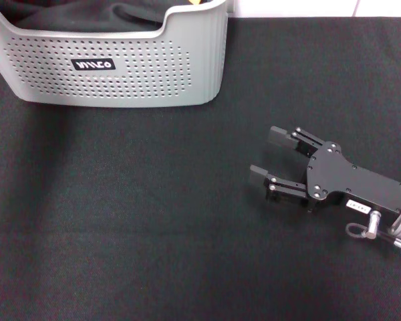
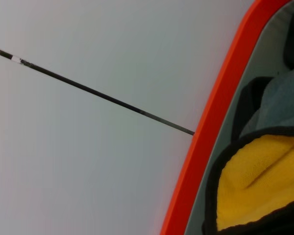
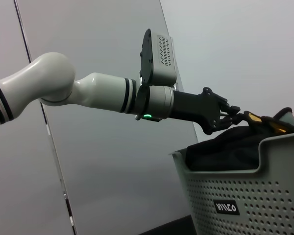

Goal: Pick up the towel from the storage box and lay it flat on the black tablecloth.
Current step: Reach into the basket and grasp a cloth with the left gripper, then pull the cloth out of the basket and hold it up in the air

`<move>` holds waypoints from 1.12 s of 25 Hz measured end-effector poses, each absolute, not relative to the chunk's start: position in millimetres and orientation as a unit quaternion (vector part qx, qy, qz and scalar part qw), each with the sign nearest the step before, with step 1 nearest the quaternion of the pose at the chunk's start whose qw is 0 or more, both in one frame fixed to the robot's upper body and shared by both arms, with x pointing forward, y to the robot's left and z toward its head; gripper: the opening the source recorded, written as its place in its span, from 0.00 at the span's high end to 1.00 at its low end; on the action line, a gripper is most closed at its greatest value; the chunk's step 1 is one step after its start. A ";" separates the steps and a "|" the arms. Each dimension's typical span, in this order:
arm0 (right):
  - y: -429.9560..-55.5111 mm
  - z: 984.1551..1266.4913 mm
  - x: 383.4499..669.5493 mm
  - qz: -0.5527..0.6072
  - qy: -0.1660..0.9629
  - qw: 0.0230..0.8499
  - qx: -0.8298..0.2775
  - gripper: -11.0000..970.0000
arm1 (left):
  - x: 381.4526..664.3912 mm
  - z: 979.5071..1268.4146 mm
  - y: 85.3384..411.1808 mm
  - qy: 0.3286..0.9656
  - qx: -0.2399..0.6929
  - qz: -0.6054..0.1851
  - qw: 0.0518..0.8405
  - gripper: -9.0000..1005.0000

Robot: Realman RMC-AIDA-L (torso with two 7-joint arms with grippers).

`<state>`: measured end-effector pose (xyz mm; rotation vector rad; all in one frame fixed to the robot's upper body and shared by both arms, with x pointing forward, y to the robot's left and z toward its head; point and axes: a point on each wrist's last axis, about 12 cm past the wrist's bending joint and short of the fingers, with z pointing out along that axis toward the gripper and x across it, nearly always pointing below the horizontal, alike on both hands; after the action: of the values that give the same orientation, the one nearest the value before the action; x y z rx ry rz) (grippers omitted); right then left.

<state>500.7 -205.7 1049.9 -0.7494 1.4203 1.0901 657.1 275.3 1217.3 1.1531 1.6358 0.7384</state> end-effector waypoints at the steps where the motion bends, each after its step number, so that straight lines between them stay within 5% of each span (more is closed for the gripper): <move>1: -205.6 1049.9 500.6 0.464 0.604 0.565 -0.319 0.10 | 657.1 1217.1 275.3 0.672 0.473 0.303 0.483 0.75; 16: -206.3 1051.4 500.5 0.466 0.600 0.568 -0.316 0.10 | 643.2 1233.2 270.4 0.687 0.415 0.268 0.533 0.97; 28: -221.9 1074.4 487.4 0.457 0.496 0.664 -0.324 0.10 | 561.4 1299.7 251.5 0.621 0.345 0.050 0.702 0.97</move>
<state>487.4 -221.9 1074.4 -0.7311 1.1208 1.0330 561.4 251.5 1299.7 0.7677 1.3824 0.1114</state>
